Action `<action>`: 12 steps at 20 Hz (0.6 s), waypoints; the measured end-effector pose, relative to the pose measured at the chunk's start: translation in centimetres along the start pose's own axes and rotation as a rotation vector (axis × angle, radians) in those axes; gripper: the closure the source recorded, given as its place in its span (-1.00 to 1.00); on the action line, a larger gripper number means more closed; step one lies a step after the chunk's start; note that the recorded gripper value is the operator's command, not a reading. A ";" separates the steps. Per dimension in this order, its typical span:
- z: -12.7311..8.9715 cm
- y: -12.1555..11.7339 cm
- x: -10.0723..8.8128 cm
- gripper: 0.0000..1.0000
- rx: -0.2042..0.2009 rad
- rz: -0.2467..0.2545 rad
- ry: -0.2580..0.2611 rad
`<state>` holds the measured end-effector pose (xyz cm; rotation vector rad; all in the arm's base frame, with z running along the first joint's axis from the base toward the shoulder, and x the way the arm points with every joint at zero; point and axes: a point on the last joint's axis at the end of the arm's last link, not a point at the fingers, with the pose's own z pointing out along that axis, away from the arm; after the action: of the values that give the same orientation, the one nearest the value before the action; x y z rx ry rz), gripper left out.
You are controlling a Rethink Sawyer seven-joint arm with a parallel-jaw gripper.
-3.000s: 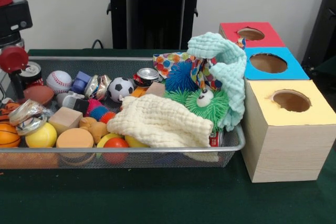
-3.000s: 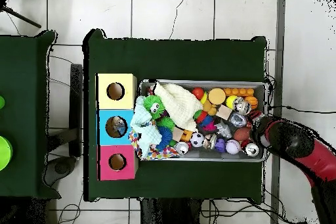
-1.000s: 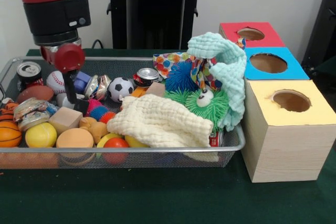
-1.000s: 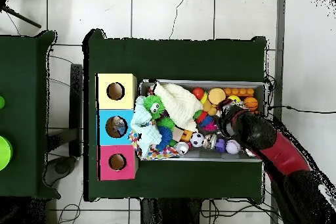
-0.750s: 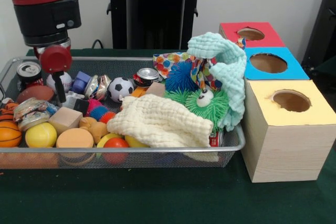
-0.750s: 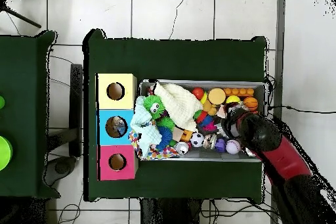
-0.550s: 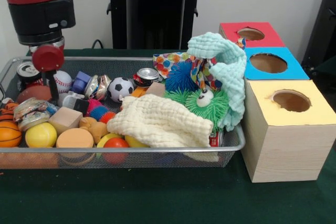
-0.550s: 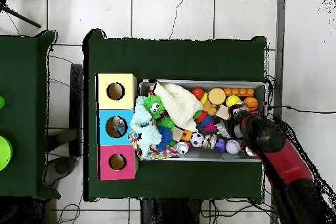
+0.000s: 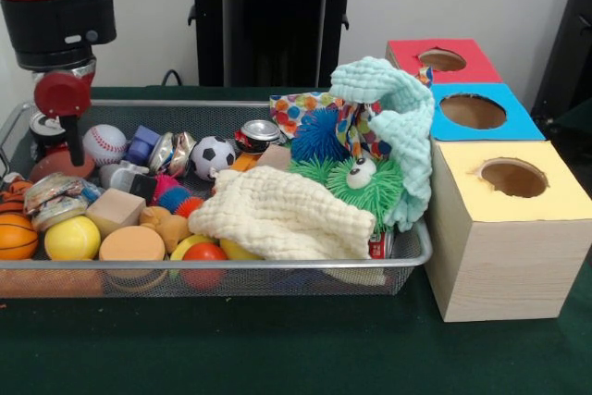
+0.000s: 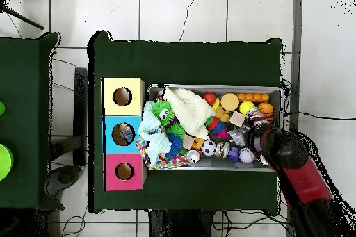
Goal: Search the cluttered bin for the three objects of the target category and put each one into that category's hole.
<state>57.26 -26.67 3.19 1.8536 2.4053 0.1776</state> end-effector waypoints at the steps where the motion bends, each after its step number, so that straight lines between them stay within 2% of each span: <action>1: 0.2 -0.7 0.0 1.00 0.005 0.006 -0.016; 6: 0.8 -2.2 0.4 1.00 0.026 0.022 -0.022; 12: 1.7 -3.2 0.3 1.00 0.030 0.043 -0.022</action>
<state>54.41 -27.08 0.98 1.9109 2.3680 0.1242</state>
